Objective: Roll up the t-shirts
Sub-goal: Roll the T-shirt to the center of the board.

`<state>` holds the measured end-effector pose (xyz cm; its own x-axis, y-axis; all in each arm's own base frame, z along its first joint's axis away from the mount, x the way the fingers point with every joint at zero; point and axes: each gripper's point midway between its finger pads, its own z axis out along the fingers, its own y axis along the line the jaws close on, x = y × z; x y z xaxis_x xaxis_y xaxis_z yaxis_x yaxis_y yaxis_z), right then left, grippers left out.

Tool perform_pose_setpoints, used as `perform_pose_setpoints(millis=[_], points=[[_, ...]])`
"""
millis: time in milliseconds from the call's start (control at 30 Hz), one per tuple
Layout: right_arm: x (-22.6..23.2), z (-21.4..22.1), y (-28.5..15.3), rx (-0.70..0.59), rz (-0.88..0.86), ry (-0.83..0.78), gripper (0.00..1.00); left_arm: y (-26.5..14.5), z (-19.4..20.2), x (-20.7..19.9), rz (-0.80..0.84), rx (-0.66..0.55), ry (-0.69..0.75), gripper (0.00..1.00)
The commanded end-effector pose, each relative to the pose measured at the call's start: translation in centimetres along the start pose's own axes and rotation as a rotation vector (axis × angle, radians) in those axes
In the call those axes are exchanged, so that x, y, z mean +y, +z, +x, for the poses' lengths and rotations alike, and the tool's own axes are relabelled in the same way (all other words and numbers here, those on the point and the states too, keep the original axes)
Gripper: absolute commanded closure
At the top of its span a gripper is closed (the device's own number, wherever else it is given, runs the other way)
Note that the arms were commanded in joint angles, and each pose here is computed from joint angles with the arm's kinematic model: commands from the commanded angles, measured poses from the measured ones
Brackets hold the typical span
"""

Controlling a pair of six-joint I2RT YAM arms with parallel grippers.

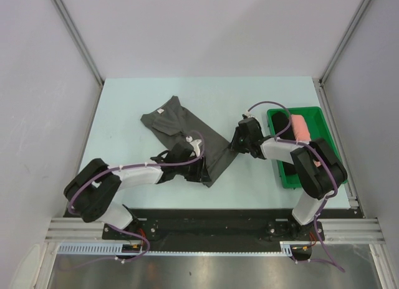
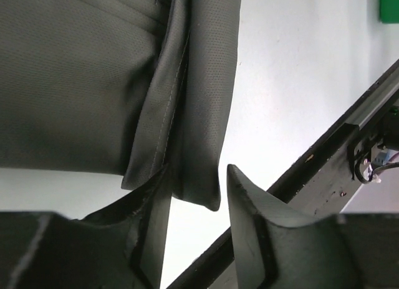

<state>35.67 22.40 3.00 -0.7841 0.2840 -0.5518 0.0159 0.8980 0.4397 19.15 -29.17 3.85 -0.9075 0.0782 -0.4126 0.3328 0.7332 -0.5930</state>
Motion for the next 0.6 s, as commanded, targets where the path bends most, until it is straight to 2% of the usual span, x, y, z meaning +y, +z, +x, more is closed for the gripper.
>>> perform_pose_setpoints(millis=[0,167,233,267,333,367,567], points=[[-0.9,-0.4,0.5,-0.005,0.057,-0.007,0.78,-1.7,-2.6,-0.9,-0.027,-0.073,0.07,0.51],[-0.8,-0.4,0.6,0.0,0.054,-0.008,0.78,-2.7,-3.7,-1.7,-0.07,-0.107,0.151,0.48],[-0.8,-0.4,0.6,0.0,0.054,-0.008,0.78,-2.8,-3.9,-1.6,-0.105,-0.12,0.182,0.44],[-0.7,-0.4,0.6,0.003,0.052,-0.006,0.78,-2.7,-3.3,-2.0,-0.115,-0.105,0.205,0.39],[-0.6,-0.5,0.7,0.0,0.051,-0.006,0.78,-2.6,-3.5,-1.7,-0.177,-0.119,0.244,0.36],[-0.7,-0.5,0.7,0.001,0.05,-0.005,0.78,-2.3,-2.5,-1.7,-0.199,-0.088,0.266,0.34],[-0.6,-0.4,0.7,0.004,0.05,-0.007,0.78,-1.4,-1.2,-1.9,-0.285,-0.092,0.341,0.34]])
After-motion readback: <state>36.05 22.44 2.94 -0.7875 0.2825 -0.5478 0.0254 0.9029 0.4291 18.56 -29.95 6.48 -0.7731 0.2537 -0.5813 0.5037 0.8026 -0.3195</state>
